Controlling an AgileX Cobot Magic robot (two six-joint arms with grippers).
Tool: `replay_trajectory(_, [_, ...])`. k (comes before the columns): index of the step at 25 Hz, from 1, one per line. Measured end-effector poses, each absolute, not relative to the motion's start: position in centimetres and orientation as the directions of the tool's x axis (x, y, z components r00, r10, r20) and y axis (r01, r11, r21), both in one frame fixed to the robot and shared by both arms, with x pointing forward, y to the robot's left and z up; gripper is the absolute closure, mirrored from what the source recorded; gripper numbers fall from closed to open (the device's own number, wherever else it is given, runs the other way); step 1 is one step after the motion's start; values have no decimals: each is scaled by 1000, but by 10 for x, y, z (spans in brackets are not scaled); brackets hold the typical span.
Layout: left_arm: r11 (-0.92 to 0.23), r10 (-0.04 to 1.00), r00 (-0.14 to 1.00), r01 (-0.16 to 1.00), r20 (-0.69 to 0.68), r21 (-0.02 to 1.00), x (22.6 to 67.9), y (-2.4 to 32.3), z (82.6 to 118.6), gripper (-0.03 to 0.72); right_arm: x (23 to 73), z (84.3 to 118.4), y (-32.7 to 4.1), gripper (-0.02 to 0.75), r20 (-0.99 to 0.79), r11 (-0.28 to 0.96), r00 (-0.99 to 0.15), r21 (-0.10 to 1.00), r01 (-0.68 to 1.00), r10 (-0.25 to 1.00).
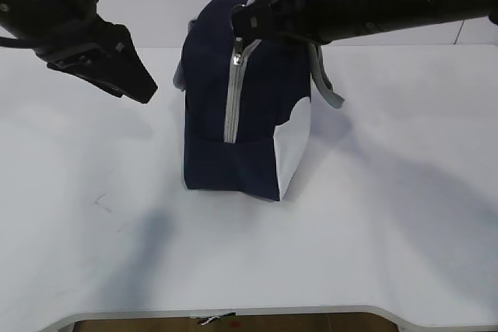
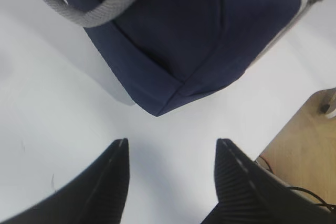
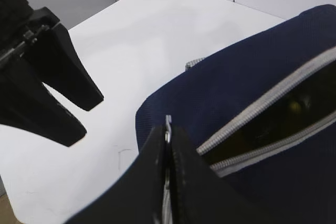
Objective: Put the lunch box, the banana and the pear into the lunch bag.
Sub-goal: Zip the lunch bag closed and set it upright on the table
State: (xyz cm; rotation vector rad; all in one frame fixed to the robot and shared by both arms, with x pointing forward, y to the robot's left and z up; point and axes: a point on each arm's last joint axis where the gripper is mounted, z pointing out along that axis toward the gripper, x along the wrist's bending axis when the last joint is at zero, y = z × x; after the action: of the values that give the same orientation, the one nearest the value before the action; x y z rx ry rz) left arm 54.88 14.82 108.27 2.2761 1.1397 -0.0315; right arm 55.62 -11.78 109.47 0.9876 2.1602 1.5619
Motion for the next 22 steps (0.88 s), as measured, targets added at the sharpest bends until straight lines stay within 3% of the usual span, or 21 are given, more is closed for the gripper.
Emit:
replay_trajectory(8, [-502, 688, 683, 693, -246, 518, 552, 126, 1070, 288, 564, 1125, -116, 721, 108, 135, -717, 953, 273, 688])
replay_trajectory(22, [-406, 670, 677, 677, -305, 614, 563, 112, 1068, 286, 564, 1125, -115, 721, 117, 132, -721, 951, 279, 683])
